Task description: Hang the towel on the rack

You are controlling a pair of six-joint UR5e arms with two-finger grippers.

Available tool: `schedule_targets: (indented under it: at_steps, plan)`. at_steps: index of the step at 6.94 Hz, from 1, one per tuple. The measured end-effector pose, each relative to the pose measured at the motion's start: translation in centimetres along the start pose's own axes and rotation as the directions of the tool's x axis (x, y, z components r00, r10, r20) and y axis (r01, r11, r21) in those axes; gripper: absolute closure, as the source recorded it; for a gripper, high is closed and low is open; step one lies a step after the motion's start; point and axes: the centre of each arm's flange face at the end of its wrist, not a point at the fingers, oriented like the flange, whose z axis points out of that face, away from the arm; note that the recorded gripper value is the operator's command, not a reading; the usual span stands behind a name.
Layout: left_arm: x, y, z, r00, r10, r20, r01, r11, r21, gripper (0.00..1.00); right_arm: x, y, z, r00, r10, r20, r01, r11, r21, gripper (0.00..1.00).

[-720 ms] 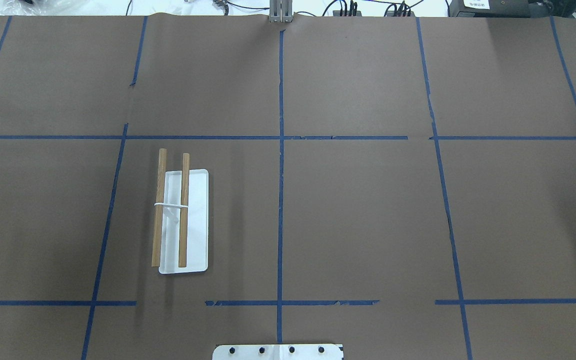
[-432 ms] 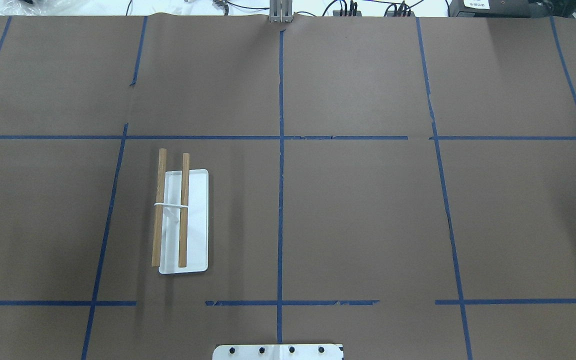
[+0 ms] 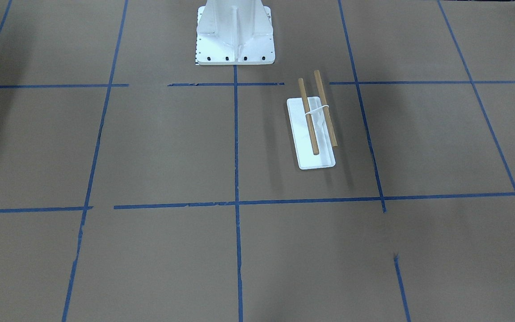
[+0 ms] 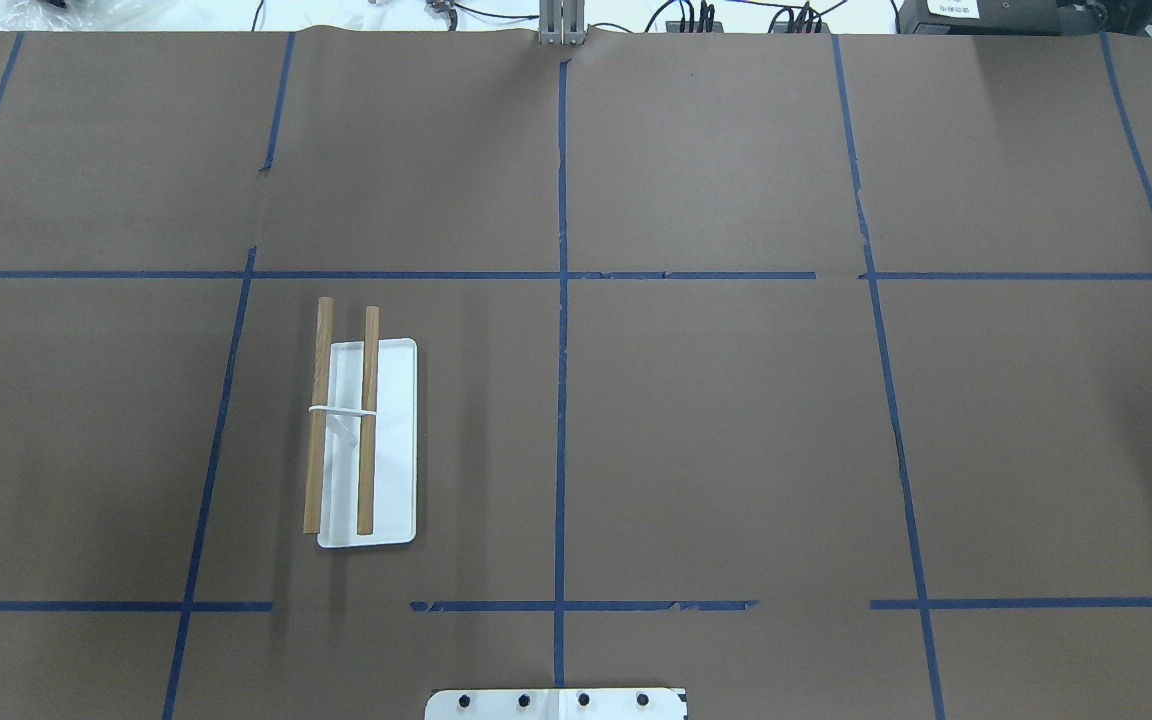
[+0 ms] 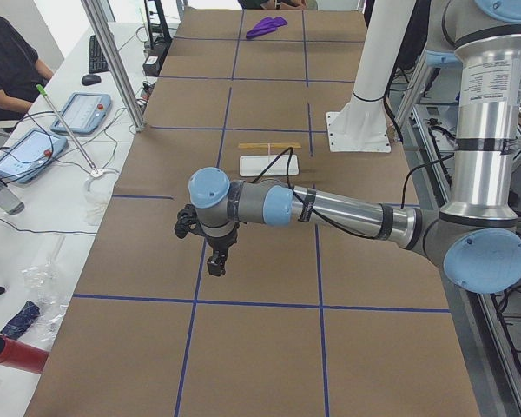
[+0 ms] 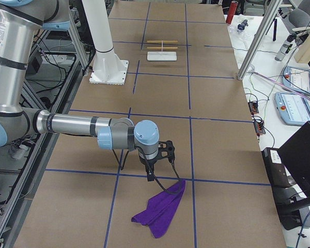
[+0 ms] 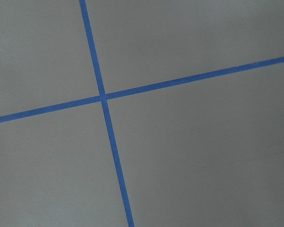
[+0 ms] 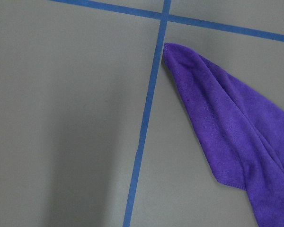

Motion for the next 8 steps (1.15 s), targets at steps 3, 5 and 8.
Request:
schedule_targets:
  at_steps: [3,5,8]
  plan:
    - [0.7,0.0,-0.7,1.0,0.025,0.003,-0.025,1.0,0.015,0.0,-0.3,0.9,-0.1,1.0,-0.011,0.012,0.011,1.0,0.003,0.0]
    - [0.6,0.2,-0.6,1.0,0.021,0.002,-0.021,1.0,0.014,0.0,-0.5,1.9,-0.1,0.999,-0.035,0.015,0.035,0.999,0.024,0.0]
    - [0.3,0.0,0.1,0.999,0.003,-0.032,-0.003,1.0,0.006,0.0,0.3,3.0,0.9,0.999,-0.043,0.013,0.042,0.999,0.029,0.0]
